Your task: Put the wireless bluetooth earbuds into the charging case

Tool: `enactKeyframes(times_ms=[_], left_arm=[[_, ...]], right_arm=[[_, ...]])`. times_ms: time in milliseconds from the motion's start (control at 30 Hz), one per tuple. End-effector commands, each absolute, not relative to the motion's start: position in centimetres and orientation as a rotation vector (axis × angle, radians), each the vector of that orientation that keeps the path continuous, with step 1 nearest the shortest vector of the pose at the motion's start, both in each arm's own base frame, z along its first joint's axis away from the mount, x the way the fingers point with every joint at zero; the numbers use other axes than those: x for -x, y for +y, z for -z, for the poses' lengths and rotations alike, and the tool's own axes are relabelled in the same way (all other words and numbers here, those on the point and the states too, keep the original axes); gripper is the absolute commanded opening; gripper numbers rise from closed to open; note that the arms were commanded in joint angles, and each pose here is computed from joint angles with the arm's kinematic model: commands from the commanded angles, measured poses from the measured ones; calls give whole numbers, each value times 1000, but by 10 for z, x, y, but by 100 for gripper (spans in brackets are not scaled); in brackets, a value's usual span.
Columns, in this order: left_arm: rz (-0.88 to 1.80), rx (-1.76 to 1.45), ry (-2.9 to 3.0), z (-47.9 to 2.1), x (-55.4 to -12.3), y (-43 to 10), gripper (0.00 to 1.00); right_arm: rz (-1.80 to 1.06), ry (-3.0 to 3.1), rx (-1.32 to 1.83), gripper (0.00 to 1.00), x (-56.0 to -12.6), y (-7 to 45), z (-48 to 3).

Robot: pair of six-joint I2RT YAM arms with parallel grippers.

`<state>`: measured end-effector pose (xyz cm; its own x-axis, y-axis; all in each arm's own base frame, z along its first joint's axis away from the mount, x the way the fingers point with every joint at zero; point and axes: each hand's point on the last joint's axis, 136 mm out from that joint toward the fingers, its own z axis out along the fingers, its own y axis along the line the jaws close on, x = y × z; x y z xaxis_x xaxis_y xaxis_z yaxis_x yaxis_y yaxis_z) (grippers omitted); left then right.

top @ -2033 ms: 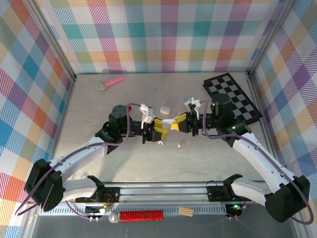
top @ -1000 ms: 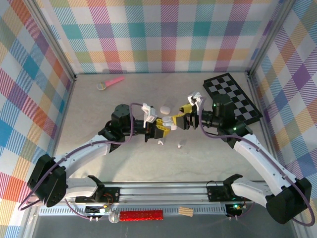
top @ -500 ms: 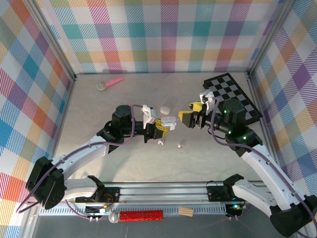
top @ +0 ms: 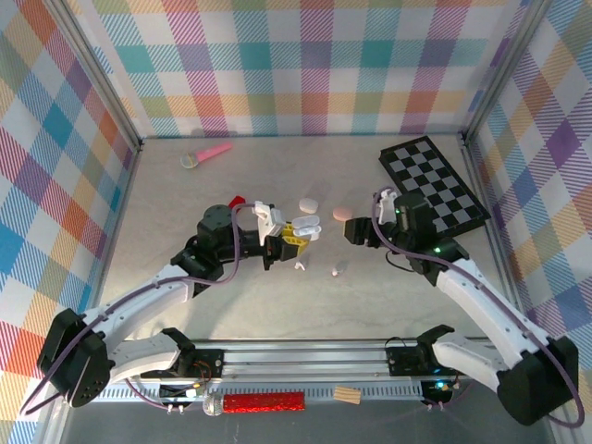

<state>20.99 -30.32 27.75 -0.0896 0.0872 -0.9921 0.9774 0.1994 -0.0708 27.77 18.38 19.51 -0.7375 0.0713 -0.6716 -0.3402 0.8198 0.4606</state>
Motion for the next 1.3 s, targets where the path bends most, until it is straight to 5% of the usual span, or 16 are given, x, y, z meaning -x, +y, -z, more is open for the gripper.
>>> enactKeyframes(times_ms=[0, 567, 1267], left_arm=[[1032, -1124, 1404, -273, -206, -298, 0], [1004, -972, 1453, -263, -213, -265, 0], [1023, -977, 1476, -259, -218, -263, 0]], right_arm=[[-833, 2456, 194, 69, -269, 197, -163], [-874, 2911, 310, 60, -268, 237, -50], [-953, 3028, 364, 43, -218, 240, -36]])
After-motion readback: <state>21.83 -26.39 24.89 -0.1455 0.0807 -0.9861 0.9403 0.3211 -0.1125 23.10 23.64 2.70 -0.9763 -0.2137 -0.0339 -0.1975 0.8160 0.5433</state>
